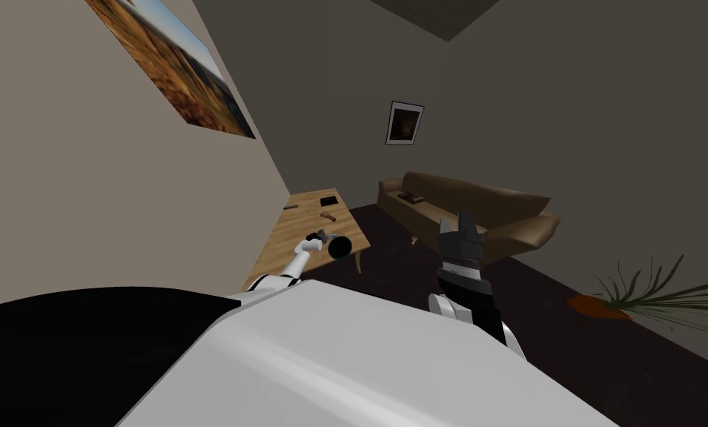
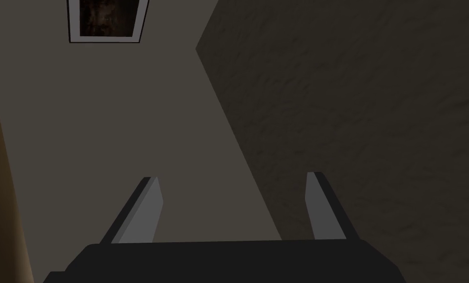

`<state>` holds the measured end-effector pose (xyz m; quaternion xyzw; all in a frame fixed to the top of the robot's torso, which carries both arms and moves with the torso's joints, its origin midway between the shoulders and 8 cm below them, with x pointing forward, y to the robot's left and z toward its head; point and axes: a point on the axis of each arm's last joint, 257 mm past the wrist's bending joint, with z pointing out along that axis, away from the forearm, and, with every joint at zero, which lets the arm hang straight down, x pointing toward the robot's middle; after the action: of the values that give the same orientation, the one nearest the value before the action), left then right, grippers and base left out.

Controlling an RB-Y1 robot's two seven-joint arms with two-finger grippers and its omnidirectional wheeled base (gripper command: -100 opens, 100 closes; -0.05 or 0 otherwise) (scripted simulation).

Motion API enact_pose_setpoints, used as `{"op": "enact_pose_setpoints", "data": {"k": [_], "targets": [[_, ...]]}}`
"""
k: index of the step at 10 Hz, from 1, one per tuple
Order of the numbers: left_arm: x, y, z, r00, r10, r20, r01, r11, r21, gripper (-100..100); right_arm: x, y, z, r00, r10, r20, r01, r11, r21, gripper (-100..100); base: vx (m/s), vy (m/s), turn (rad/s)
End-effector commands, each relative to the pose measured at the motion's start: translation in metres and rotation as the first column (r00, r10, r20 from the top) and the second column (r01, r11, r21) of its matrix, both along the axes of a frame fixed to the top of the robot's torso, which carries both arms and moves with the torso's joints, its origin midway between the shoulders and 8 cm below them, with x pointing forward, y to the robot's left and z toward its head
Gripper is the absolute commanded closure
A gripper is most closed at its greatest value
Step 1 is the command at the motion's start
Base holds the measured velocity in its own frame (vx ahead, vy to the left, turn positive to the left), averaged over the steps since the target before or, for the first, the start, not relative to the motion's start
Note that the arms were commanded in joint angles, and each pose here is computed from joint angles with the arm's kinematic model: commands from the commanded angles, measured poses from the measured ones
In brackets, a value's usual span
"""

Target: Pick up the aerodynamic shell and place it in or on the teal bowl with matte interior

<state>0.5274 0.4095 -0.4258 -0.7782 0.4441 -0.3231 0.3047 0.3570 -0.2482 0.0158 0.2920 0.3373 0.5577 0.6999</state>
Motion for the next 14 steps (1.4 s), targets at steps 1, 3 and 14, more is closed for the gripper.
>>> {"op": "enact_pose_setpoints", "data": {"k": [1,3,14], "targets": [[-0.010,0.006,-0.014,0.998,0.018,-0.053,-0.019,1.000,-0.012,-100,0.000,0.000,0.000,1.000,0.000,0.000,0.000,1.000,0.000,0,0.026,0.052,-0.096],[-0.021,0.009,-0.029,0.994,0.034,-0.105,-0.037,0.999,-0.020,-100,0.000,0.000,0.000,1.000,0.000,0.000,0.000,1.000,0.000,0,0.027,0.054,-0.081],[-0.033,0.008,-0.049,0.990,0.042,-0.135,-0.046,0.999,-0.026,100,0.000,0.000,0.000,1.000,0.000,0.000,0.000,1.000,0.000,0,0.025,0.015,-0.011]]}}
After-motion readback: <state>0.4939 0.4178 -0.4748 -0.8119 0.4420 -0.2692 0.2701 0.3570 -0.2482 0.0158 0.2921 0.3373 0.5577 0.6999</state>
